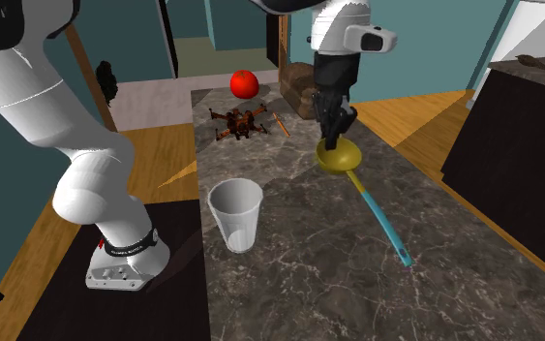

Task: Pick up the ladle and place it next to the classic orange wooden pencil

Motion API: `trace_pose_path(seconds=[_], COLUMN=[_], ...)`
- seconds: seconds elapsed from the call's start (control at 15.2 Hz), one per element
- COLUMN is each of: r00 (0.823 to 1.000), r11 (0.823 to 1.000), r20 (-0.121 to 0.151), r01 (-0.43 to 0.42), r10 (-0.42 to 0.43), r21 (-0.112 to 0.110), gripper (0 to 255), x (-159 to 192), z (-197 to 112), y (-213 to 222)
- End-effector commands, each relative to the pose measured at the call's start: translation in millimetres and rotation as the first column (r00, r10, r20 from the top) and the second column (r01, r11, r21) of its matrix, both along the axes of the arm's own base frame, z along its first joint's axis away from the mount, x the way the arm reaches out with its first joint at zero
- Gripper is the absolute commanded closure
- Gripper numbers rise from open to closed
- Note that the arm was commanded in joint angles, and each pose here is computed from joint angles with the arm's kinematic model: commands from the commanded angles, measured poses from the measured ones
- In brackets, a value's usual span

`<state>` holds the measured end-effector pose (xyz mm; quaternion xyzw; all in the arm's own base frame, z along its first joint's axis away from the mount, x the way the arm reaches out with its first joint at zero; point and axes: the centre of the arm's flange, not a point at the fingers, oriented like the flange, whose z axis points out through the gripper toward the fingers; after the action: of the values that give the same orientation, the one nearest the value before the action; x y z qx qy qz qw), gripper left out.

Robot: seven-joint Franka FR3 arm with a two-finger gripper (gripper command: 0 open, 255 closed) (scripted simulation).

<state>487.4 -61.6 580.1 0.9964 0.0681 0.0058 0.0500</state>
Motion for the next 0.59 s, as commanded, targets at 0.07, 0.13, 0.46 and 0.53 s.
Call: trace_pose_path(seconds=[0.07, 0.13, 0.46, 0.53], r00=[1.0, 1.0, 1.0, 1.0], r11=[1.0, 1.0, 1.0, 1.0], r20=[0.0, 0.0, 0.0, 0.0], r01=[0.002, 0.002, 0.002, 0.002], r10=[-0.002, -0.002, -0.002, -0.002], r21=[0.0, 0.0, 0.0, 0.0], gripper=[255, 255, 255, 255], x=[16, 22, 47, 52], z=[-3, -3, -3, -3], y=[36, 48, 109, 121])
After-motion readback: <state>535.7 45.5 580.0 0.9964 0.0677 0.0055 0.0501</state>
